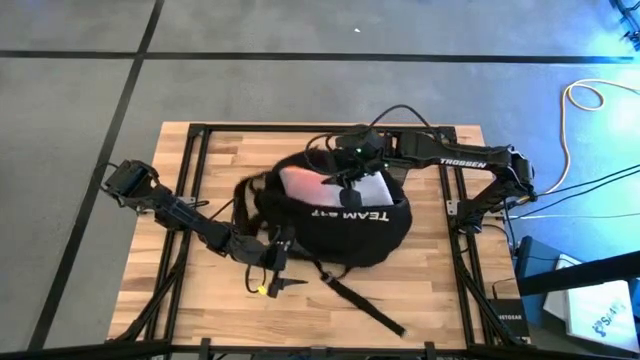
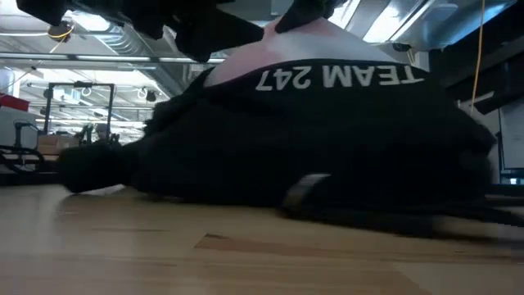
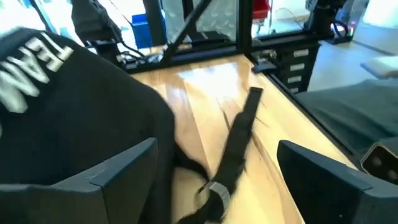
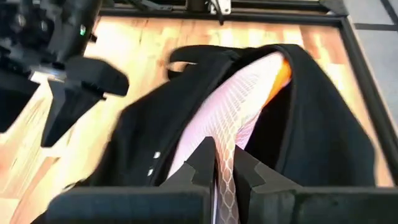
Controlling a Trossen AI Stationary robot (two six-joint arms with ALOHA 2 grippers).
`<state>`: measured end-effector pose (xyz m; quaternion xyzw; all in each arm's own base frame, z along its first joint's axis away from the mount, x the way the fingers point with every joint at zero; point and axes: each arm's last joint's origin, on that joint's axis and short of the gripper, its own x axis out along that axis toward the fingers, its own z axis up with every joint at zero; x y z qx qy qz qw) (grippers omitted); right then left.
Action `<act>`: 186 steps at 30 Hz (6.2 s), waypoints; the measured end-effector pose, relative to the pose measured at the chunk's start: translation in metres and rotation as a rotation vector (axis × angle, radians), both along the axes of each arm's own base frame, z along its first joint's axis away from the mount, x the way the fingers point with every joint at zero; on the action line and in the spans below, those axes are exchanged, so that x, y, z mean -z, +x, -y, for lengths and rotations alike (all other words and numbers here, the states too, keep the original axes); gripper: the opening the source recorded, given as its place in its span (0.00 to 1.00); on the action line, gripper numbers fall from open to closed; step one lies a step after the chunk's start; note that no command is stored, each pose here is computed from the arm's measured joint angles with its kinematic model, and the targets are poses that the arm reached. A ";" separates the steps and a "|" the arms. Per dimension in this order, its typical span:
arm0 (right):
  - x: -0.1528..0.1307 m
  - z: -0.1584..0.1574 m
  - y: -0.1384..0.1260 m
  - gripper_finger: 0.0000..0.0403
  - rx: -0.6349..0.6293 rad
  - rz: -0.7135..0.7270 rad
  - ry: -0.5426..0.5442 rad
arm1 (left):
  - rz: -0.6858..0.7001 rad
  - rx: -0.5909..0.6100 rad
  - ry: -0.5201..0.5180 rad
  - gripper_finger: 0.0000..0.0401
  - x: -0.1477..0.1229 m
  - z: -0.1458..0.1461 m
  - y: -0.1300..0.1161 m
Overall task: Unpack backpack
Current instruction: Remove the zipper pouch from the black backpack
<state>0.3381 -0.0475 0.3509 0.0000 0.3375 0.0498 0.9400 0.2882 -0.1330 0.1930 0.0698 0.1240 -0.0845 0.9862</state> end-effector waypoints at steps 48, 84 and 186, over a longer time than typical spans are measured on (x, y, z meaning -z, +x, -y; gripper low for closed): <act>-0.066 -0.053 0.003 0.00 -0.226 0.222 0.300 | -0.316 -0.819 0.070 0.79 0.118 -0.110 0.013; 0.071 -0.201 -0.056 0.00 -0.134 -0.365 0.017 | -0.459 -0.898 0.312 0.79 0.112 -0.150 0.004; 0.127 -0.208 -0.083 0.00 0.069 -0.496 0.022 | 0.214 -0.520 -0.231 0.79 0.062 -0.212 -0.111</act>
